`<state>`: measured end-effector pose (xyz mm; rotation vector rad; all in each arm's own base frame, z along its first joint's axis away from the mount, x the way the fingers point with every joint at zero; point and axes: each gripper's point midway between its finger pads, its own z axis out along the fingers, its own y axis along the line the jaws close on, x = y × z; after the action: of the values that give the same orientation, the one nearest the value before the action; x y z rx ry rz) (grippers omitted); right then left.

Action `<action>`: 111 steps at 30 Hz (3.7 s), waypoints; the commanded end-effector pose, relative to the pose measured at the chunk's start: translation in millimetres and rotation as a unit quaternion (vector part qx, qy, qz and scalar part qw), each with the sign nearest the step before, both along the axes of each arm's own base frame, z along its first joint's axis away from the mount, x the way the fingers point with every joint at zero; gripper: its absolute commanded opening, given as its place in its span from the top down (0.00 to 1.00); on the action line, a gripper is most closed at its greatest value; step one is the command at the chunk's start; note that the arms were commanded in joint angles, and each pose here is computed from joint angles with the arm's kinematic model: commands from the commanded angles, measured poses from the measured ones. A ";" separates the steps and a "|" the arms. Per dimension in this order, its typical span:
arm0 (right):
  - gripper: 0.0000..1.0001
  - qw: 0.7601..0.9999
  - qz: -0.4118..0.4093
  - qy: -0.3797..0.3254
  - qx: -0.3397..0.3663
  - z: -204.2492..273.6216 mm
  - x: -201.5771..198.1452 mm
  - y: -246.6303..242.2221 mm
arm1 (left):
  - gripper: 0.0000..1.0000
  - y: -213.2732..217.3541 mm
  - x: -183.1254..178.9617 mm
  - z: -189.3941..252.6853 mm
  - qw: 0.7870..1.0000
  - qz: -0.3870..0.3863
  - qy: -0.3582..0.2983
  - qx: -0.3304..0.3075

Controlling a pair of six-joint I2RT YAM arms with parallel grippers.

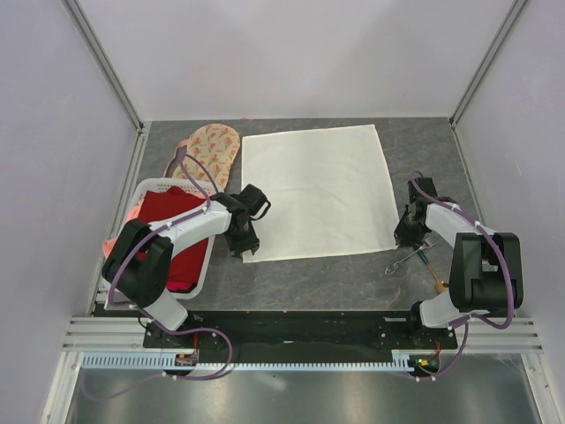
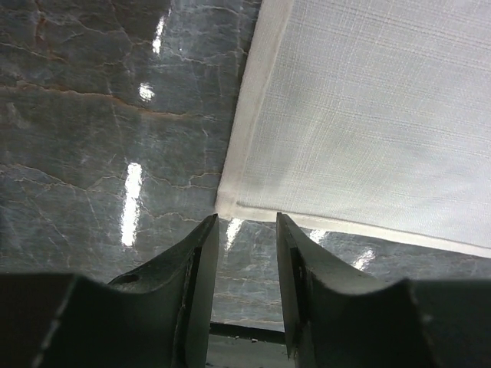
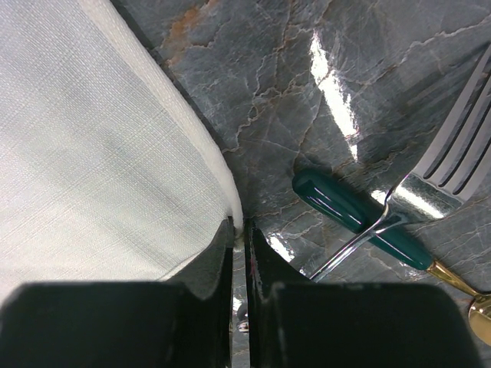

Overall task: Fold the napkin into a case and place the utensils inside
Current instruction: Pick up the flattened napkin from the center of the board, then fold and flatten the napkin at the center of the board.

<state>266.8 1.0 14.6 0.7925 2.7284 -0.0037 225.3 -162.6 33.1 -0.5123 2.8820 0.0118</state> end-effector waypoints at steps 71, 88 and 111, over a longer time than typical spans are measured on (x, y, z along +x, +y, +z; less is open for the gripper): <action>1.00 0.877 -0.002 -0.476 -0.063 419.3 52.8 -14.6 | 0.98 -7.6 113.3 419.6 0.834 -0.064 -0.531 -0.139; 1.00 0.958 0.046 -0.281 -0.018 202.0 263.8 2.5 | 0.98 -10.0 331.2 185.1 0.915 -0.054 -0.381 -0.121; 1.00 0.943 0.056 -0.325 0.039 163.7 355.7 23.9 | 0.98 26.9 384.3 164.1 0.910 -0.035 -0.397 -0.115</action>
<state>602.8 23.2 146.0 0.5460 2.2502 0.2878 589.0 -137.7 171.3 -0.4022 2.1833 -0.4124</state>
